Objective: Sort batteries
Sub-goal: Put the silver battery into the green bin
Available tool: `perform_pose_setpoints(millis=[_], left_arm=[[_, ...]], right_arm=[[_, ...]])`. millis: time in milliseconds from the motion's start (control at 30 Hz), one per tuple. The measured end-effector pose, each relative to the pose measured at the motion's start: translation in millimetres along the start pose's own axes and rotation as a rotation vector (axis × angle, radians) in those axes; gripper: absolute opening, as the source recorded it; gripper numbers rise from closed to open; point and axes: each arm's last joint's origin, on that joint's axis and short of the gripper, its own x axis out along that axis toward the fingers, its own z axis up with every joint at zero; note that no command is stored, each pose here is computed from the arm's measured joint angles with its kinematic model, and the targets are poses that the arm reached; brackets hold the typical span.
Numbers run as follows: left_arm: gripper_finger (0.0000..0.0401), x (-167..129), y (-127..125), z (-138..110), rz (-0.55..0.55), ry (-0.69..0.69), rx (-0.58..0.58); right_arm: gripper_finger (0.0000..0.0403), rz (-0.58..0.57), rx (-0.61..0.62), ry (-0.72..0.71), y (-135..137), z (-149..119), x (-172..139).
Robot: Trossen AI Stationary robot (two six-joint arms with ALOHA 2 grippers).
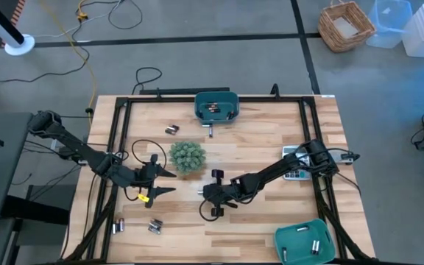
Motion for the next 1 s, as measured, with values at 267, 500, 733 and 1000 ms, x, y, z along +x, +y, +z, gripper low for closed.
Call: perform_pose_setpoints(millis=[267, 500, 733, 1000], left_arm=[[0.022, 0.0, 0.0, 0.0, 0.0, 0.0, 0.0], [0.022, 0.0, 0.1, -0.2, 0.0, 0.002, 0.004], [0.022, 0.0, 0.1, -0.4, 0.001, 0.004, 0.01], [0.022, 0.1, 0.3, 0.0, 0.001, 0.0, 0.006]], right_arm=[[0.0033, 0.019, -0.019, -0.081, -0.2, 16.0, -25.2], [0.0033, 0.029, -0.002, -0.199, -18.0, 3.9, -77.5], [0.0033, 0.047, 0.007, -0.275, -41.1, -35.0, -136.6], [0.0033, 0.279, -0.044, -0.401, -47.7, -70.3, -200.2]])
